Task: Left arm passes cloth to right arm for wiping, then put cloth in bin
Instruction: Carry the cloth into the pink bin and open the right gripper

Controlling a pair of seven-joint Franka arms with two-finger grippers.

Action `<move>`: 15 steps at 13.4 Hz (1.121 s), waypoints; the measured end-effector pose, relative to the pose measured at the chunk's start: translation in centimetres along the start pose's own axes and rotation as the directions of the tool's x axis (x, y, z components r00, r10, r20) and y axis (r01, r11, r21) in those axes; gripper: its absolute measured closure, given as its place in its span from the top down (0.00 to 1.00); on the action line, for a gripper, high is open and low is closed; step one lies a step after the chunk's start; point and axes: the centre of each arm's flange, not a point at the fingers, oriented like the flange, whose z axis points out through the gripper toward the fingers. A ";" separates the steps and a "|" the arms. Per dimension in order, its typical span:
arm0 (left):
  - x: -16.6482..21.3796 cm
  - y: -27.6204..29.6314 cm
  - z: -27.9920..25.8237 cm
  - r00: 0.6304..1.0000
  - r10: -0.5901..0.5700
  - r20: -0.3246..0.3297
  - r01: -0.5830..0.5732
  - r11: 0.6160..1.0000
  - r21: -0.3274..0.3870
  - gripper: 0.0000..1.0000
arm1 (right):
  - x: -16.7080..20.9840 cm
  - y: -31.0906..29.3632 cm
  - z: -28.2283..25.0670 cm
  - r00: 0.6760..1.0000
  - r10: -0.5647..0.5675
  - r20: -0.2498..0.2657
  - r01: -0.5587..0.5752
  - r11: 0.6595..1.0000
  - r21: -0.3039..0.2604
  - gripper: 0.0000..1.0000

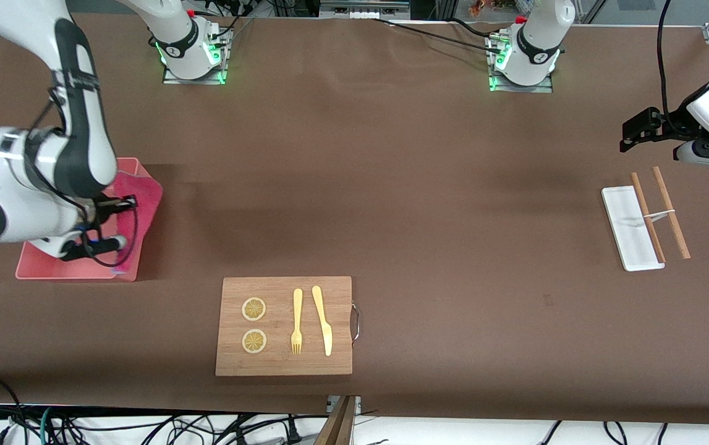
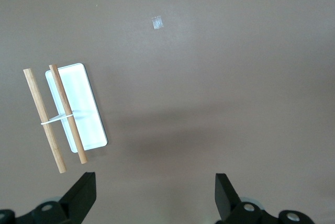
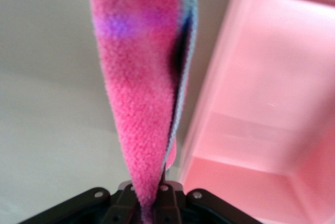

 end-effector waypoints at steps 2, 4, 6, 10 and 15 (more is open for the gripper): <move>0.0 -0.1 0.0 1.000 -0.002 0.003 0.002 1.000 -0.001 1.00 | -2.8 2.4 -3.9 0.998 0.022 -0.054 -0.024 0.999 -0.039 0.04; 0.0 -0.3 0.1 1.000 -0.005 0.006 0.005 1.000 -0.001 1.00 | -5.8 5.5 -6.7 0.993 0.061 -0.100 -0.067 0.996 -0.054 0.04; 0.0 -0.3 0.2 1.000 -0.006 0.009 0.006 1.000 -0.002 1.00 | -8.1 8.8 -7.0 0.989 0.102 -0.110 -0.109 0.993 -0.054 0.04; 0.2 -0.2 0.5 1.000 -0.004 0.015 0.004 1.000 -0.003 1.00 | -7.2 10.4 -3.8 0.988 0.101 -0.113 -0.108 0.992 -0.060 0.25; 0.2 0.0 0.5 1.000 0.001 0.014 -0.001 1.000 -0.002 1.00 | -6.0 9.3 -4.6 0.979 0.083 -0.186 -0.094 0.994 -0.052 0.80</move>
